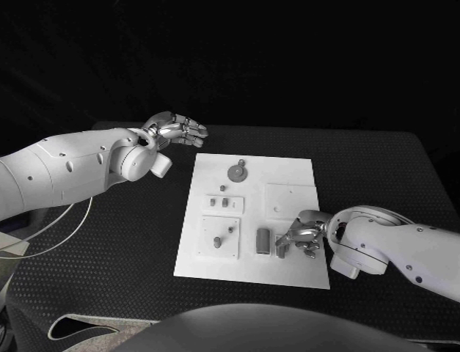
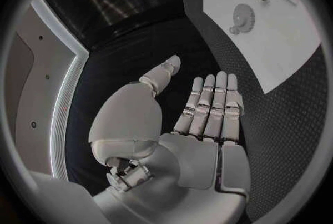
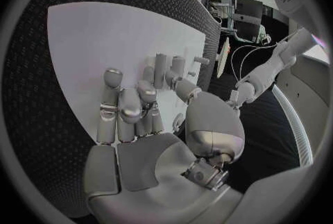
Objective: Assemble the parts on the task board
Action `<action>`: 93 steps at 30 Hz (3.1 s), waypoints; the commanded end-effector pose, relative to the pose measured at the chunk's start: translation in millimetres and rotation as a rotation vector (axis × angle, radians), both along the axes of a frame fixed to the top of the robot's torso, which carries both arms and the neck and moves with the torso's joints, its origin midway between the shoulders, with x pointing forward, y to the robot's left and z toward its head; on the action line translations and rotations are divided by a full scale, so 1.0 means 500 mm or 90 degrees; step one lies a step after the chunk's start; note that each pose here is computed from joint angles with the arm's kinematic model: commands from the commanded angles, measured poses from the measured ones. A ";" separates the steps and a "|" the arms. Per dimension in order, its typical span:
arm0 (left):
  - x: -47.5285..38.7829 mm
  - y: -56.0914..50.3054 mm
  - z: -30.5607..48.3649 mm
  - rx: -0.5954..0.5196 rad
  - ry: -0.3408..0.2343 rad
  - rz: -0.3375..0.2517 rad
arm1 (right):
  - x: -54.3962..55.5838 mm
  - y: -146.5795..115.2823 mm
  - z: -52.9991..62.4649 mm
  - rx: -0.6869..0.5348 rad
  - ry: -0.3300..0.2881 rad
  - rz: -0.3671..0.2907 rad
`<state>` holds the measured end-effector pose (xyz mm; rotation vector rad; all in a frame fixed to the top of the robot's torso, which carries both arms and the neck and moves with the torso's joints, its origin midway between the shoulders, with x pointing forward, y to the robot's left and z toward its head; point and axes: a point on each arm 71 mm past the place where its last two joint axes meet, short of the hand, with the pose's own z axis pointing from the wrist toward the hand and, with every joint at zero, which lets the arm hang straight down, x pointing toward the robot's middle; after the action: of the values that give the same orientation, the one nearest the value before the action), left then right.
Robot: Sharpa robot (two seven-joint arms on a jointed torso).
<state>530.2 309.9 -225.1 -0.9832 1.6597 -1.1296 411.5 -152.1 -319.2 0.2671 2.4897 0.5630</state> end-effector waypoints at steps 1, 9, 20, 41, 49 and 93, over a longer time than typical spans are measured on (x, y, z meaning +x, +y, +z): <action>0.000 -0.004 0.002 -0.003 -0.002 -0.011 | -0.001 0.004 0.002 0.005 -0.008 0.010; 0.000 -0.004 0.002 -0.002 -0.002 -0.012 | 0.002 0.005 0.004 0.004 -0.020 0.010; 0.000 -0.004 0.001 -0.001 -0.001 -0.013 | 0.004 0.009 0.008 0.020 -0.036 -0.002; -0.001 -0.003 0.001 -0.001 0.001 -0.014 | 0.001 0.007 0.000 0.016 0.013 0.004; -0.002 -0.004 0.001 -0.001 0.001 -0.014 | 0.002 0.008 0.000 0.017 0.011 0.002; 0.001 -0.001 0.003 -0.001 -0.012 -0.008 | 0.025 -0.012 0.044 0.122 -0.085 -0.010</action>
<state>529.9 311.2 -225.4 -0.9803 1.6670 -1.1262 420.9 -162.7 -304.7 0.3141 2.3918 0.6592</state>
